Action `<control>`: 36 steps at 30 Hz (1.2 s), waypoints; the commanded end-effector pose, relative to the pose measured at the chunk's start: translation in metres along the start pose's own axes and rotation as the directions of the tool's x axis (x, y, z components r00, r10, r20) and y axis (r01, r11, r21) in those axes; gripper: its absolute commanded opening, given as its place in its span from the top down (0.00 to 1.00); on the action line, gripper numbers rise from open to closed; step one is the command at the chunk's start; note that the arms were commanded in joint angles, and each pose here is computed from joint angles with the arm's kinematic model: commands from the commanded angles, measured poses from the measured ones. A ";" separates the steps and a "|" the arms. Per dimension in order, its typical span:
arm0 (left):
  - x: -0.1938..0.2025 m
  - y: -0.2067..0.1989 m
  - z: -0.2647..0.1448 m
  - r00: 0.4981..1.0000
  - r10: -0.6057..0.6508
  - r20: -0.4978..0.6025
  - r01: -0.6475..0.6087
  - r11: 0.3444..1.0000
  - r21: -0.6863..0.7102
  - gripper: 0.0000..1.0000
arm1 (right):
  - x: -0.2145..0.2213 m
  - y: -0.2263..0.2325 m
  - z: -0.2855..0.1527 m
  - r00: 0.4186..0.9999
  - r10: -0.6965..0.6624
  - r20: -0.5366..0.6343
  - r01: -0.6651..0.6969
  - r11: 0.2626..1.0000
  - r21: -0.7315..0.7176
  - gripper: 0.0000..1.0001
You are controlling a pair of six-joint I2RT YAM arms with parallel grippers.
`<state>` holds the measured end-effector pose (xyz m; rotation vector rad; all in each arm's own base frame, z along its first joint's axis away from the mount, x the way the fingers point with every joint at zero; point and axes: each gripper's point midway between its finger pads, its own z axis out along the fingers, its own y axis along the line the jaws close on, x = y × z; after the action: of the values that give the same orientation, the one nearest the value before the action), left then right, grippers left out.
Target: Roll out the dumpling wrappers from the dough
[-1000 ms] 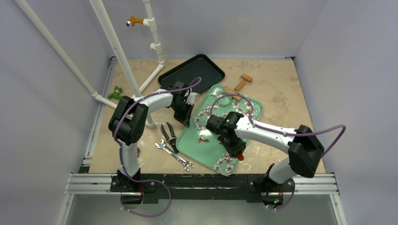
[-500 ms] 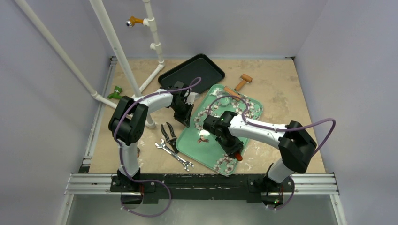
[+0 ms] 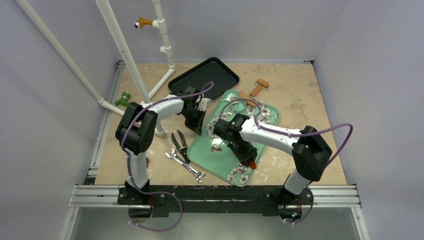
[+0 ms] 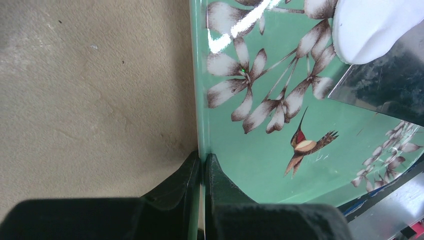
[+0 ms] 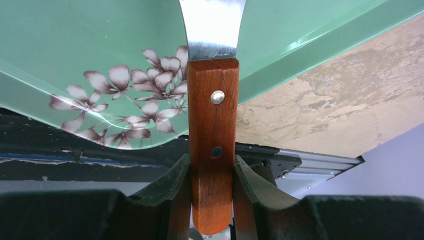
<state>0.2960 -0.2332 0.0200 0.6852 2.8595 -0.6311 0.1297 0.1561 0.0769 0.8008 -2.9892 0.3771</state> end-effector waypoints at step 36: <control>-0.013 -0.002 -0.024 0.998 0.012 0.054 -0.012 1.000 0.005 1.00 | 0.019 -0.027 -0.026 1.000 0.010 0.009 -0.010 0.998 0.058 1.00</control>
<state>0.2974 -0.2315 0.0201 0.6754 2.8602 -0.6326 0.1297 0.1347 0.1054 0.8162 -3.0020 0.4686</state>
